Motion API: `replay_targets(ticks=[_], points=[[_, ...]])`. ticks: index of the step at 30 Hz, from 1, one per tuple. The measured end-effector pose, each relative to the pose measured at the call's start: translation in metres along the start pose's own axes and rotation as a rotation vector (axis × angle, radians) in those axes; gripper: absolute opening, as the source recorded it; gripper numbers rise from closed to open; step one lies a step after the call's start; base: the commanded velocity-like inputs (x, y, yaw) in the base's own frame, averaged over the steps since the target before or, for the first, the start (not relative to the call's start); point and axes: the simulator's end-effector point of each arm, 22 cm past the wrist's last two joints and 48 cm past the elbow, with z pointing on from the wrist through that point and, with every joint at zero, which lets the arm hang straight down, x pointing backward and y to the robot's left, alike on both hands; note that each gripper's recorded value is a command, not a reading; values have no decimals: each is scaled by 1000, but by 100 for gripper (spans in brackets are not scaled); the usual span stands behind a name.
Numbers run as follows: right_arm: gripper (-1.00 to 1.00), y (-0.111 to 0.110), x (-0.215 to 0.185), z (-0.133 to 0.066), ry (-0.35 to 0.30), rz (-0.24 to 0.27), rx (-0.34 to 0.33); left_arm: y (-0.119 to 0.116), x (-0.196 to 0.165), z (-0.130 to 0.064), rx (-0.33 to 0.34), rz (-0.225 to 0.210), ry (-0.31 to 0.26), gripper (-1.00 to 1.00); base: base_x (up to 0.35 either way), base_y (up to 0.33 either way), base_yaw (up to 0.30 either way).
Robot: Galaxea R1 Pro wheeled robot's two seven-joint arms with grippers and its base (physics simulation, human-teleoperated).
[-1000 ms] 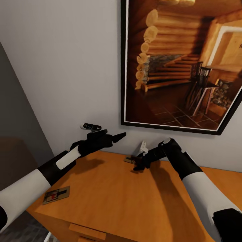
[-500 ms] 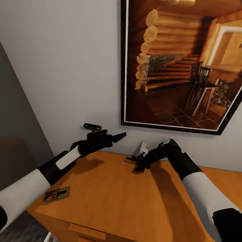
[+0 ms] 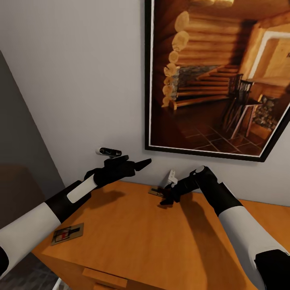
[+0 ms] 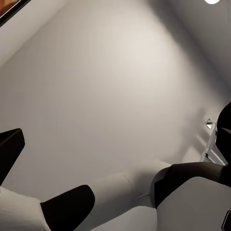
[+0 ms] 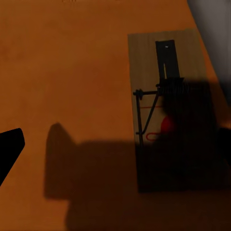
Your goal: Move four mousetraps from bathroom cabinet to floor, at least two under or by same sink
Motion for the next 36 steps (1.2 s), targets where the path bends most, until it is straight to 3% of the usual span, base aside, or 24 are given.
replay_targets(ticks=[36], points=[[100, -4, 1, -3, 3, -3, 14, 0, 0, 0, 0, 0, 0, 100, 0, 0, 0]])
